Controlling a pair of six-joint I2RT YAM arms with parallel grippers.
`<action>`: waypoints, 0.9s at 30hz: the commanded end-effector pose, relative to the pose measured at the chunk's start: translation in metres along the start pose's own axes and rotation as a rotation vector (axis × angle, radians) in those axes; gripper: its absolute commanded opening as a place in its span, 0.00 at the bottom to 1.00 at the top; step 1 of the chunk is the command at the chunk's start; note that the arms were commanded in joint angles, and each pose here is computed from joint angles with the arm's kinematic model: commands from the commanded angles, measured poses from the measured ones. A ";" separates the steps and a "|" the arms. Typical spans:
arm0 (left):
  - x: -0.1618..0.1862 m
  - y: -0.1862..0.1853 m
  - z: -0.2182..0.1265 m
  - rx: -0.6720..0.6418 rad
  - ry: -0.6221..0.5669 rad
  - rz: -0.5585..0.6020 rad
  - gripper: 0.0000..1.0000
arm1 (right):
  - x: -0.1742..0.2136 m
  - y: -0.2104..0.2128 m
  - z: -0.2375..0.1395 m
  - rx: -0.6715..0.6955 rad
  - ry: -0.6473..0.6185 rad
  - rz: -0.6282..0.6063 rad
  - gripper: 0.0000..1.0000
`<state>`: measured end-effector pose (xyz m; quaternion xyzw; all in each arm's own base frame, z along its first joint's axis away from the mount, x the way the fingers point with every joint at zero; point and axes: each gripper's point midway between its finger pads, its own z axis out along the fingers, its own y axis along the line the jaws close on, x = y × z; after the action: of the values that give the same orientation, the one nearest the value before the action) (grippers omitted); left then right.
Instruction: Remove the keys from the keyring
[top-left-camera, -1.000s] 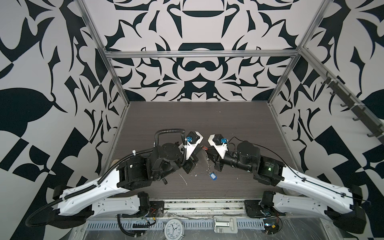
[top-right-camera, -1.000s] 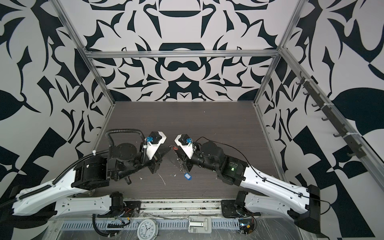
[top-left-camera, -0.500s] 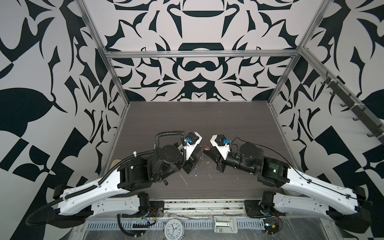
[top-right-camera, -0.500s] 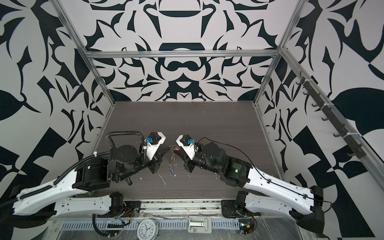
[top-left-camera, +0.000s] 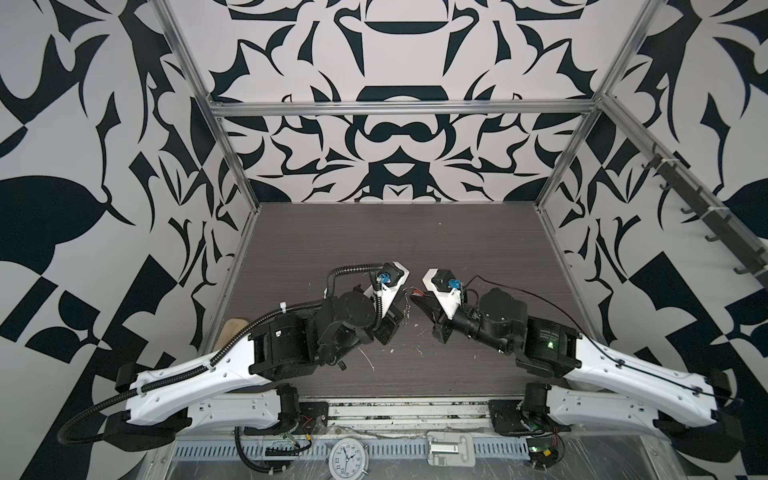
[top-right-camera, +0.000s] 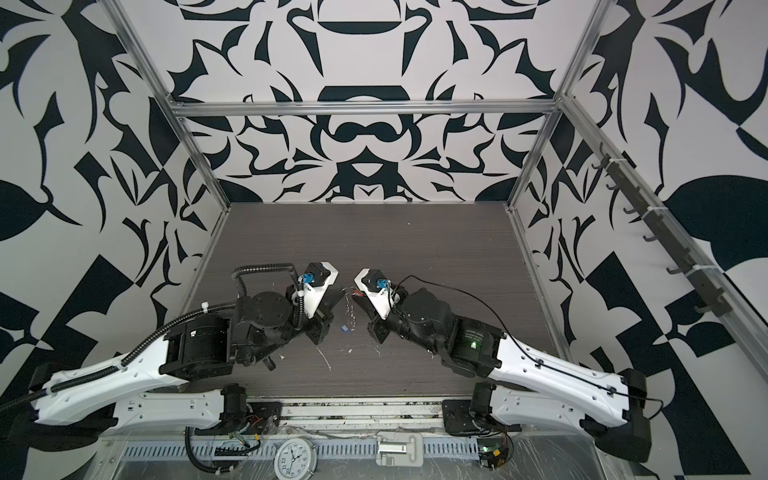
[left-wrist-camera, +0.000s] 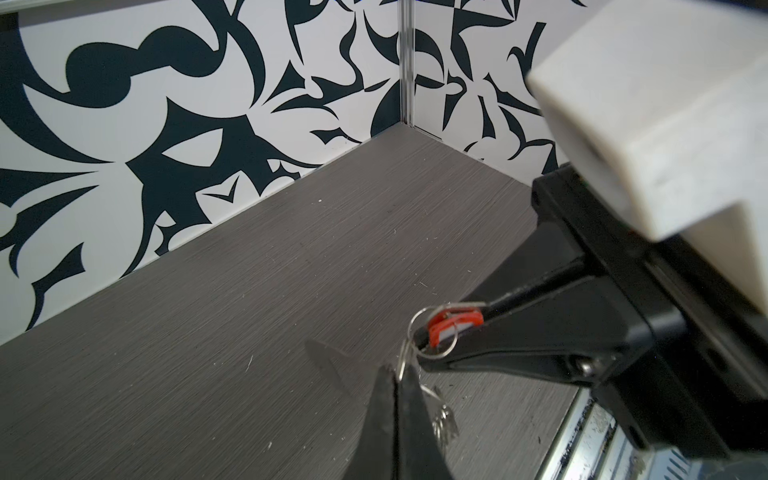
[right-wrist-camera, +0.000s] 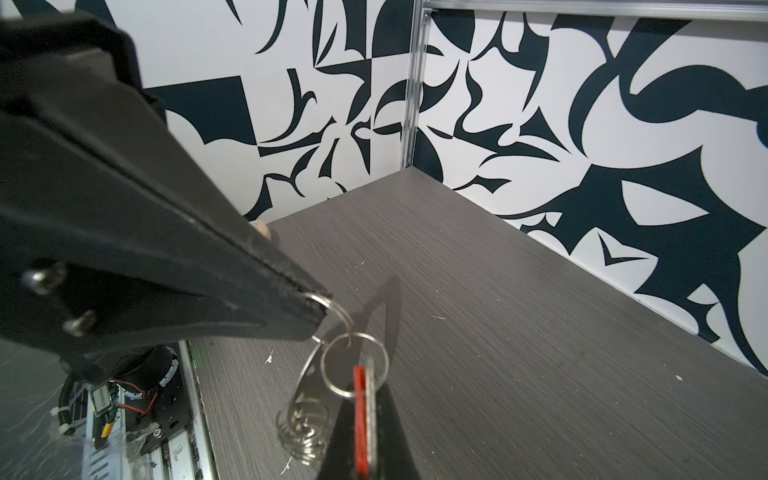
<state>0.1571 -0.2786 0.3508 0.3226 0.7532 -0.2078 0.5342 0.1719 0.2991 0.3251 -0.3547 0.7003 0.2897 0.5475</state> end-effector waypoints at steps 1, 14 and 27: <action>0.003 0.050 -0.007 -0.263 0.016 -0.010 0.00 | -0.042 -0.015 -0.021 0.078 -0.147 0.023 0.00; 0.013 0.063 -0.001 -0.380 0.070 0.019 0.00 | -0.047 -0.018 -0.022 0.106 -0.161 0.022 0.00; 0.021 0.063 0.003 -0.393 0.111 0.062 0.00 | -0.061 -0.025 -0.029 0.143 -0.191 -0.002 0.00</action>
<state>0.1731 -0.2838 0.3436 0.2838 0.7770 -0.1606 0.5385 0.1825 0.2926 0.3233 -0.3448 0.7064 0.2497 0.5655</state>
